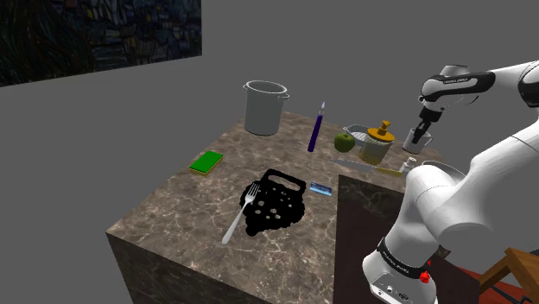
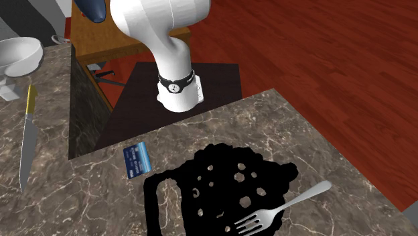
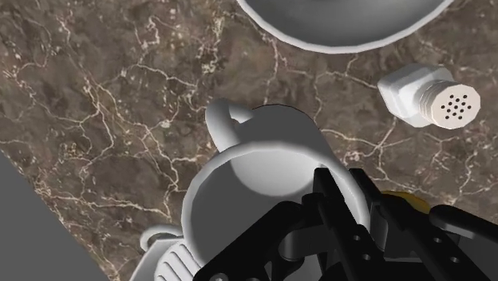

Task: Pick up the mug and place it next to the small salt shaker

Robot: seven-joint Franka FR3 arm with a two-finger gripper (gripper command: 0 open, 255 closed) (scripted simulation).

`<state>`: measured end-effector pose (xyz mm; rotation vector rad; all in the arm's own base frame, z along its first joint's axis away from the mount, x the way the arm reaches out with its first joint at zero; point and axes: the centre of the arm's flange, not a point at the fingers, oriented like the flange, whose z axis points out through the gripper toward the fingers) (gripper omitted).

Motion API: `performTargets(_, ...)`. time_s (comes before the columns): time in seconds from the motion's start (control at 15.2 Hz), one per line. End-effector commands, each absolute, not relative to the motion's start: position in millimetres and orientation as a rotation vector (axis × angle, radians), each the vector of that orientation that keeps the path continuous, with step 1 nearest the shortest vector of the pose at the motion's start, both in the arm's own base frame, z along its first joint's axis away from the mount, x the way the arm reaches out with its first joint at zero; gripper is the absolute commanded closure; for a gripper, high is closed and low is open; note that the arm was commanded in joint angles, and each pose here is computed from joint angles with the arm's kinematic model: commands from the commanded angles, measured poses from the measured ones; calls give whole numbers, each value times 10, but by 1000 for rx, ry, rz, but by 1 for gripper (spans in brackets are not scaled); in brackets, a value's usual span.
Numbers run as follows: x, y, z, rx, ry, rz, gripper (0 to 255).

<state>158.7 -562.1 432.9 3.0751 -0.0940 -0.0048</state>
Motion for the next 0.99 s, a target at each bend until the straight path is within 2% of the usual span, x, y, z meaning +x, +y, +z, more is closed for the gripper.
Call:
performTargets(0.0,1588,-5623,4229,3074,-94,-4,255)
performTargets(0.73,1588,-5623,3603,3074,-94,-4,255)
performTargets(0.92,1588,-5623,3603,3074,-94,-4,255)
